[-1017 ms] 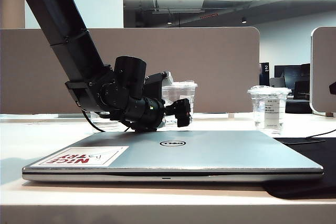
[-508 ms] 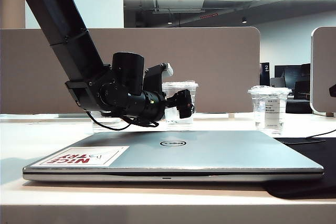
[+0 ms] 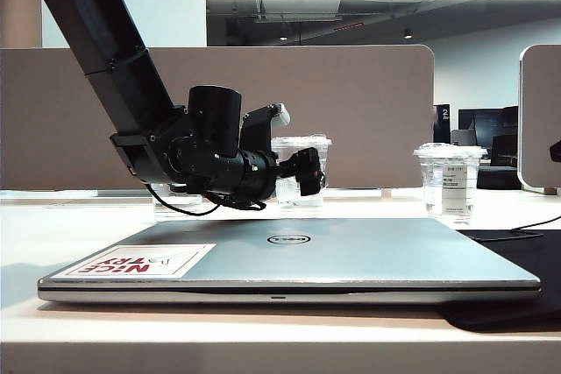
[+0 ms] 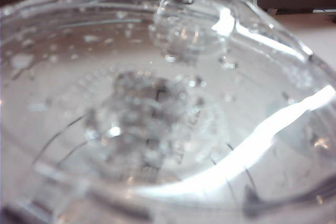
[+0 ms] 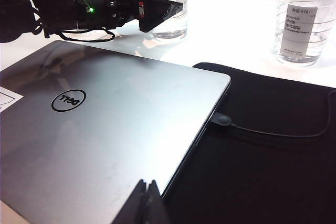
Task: Pick up the coffee cup on the middle and place it on the left side of the laptop.
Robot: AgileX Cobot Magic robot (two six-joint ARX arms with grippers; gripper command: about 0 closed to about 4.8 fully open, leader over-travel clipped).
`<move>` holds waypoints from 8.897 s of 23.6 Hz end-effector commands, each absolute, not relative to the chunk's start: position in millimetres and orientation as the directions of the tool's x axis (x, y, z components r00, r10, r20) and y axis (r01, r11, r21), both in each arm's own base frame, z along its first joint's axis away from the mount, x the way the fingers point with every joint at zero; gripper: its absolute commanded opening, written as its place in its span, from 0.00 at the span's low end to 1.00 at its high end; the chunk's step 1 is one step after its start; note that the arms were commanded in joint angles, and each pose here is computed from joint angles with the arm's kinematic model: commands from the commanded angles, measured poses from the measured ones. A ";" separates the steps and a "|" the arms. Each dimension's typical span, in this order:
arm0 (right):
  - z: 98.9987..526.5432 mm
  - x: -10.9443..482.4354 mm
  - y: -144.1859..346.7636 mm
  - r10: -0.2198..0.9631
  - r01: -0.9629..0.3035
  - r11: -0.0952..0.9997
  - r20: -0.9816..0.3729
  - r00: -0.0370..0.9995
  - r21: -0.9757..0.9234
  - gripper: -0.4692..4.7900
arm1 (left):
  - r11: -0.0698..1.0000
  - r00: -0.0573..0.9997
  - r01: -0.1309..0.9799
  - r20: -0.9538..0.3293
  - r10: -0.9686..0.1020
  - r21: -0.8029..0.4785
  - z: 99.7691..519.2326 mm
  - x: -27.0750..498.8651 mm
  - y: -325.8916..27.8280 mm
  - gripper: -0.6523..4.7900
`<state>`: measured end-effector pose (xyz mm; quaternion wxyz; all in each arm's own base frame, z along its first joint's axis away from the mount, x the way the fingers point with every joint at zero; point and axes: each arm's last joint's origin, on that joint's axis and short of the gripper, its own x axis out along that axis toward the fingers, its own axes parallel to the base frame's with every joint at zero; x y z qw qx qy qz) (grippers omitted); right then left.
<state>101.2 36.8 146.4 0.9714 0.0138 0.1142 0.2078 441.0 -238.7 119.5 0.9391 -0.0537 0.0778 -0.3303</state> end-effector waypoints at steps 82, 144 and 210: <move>151.6 92.1 51.4 0.549 -0.545 0.836 -0.148 0.823 0.067 0.08 | 0.948 0.948 0.317 -0.022 -0.316 0.014 175.1 203.1 -64.9 0.76; 154.8 94.0 42.1 0.478 -0.473 0.879 -0.108 0.872 0.063 0.08 | 0.936 0.937 0.344 0.089 -0.337 -0.080 152.7 161.3 -40.2 0.86; 161.5 97.4 1.7 0.093 -0.092 0.994 -0.024 0.995 0.055 0.08 | 0.985 0.985 0.149 -0.076 -0.155 -0.089 158.0 96.2 -12.9 0.11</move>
